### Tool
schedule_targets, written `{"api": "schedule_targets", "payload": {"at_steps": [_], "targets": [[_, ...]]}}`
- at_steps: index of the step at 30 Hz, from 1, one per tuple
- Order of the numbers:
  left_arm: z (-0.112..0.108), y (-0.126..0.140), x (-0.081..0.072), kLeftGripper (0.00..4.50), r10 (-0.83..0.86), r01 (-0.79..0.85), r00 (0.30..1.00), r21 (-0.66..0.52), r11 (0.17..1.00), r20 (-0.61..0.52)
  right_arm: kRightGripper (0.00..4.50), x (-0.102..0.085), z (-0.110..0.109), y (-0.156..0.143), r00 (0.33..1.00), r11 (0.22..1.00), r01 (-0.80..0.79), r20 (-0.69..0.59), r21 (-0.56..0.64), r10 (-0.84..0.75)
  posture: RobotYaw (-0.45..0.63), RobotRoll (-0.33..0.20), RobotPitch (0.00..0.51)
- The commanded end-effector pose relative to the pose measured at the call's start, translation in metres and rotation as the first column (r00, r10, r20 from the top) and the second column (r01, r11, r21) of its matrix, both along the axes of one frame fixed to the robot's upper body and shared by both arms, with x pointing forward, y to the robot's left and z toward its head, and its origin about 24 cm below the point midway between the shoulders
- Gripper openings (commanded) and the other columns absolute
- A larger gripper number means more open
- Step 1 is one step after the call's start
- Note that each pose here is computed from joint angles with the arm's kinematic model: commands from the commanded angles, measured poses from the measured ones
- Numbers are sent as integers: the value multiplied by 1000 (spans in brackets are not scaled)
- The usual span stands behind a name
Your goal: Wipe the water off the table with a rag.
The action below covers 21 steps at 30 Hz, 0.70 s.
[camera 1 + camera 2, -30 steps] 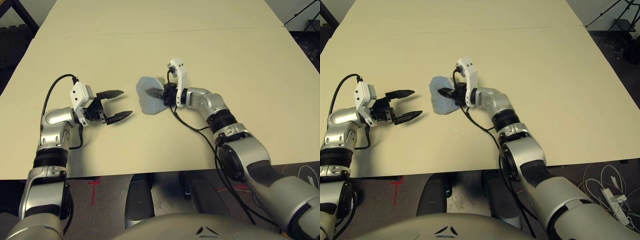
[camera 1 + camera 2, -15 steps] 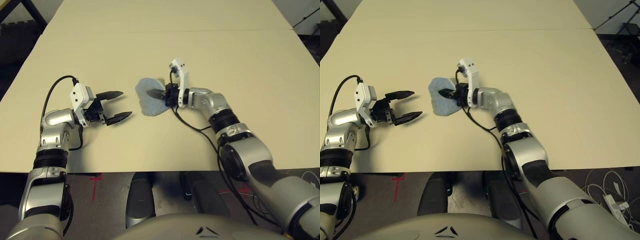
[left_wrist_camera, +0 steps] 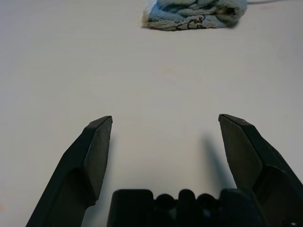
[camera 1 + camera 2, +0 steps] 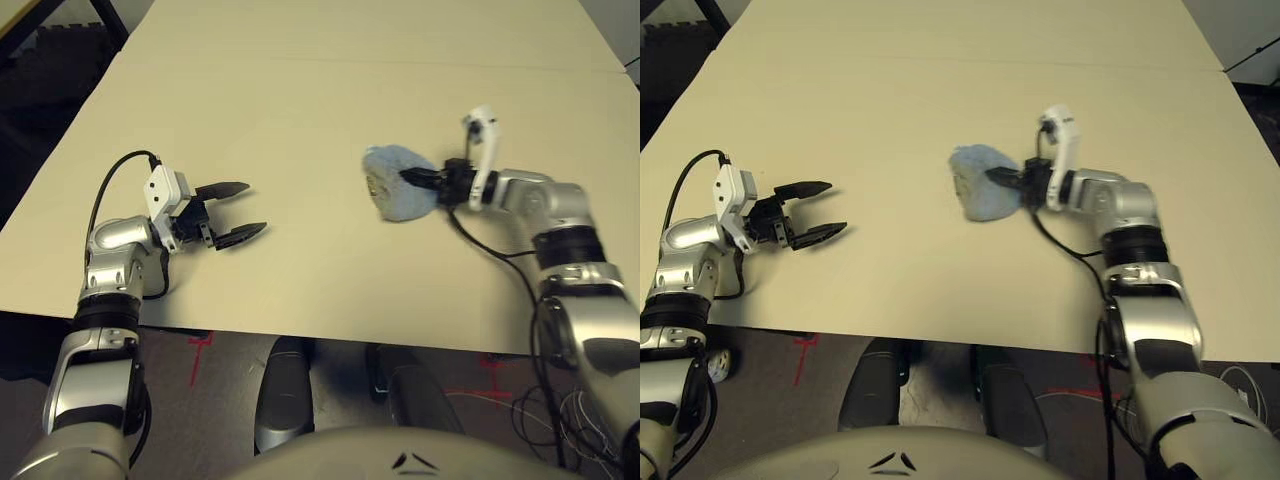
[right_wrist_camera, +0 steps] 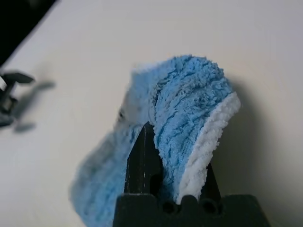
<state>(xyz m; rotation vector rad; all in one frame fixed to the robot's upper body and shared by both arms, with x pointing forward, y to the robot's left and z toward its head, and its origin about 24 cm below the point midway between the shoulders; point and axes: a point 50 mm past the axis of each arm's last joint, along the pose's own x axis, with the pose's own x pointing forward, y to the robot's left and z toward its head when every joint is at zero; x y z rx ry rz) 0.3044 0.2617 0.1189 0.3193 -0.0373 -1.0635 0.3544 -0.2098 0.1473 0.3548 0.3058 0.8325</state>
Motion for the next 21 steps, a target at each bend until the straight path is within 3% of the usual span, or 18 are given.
{"api": "schedule_targets", "payload": {"at_steps": [1, 4, 9, 21], "targets": [[-6, -4, 1, 4500, -21, 22, 1000, 19, 1000, -18, 54, -1, 31, -18, 994, 995, 50, 90, 85, -58, 132, 0, 218], [-6, -6, 2, 4500, -27, 28, 999, 17, 999, -18, 54, -3, 50, -41, 983, 989, 119, 131, 85, -129, 113, 0, 215], [-5, -8, 4, 4500, -32, 32, 999, 15, 999, -16, 54, -11, 55, -76, 967, 976, 217, 143, -13, -213, 105, 0, 214], [-4, -6, 4, 4500, -33, 33, 999, 18, 999, -14, 54, -29, 13, -115, 940, 918, 339, 29, -208, -340, 105, 0, 212]]}}
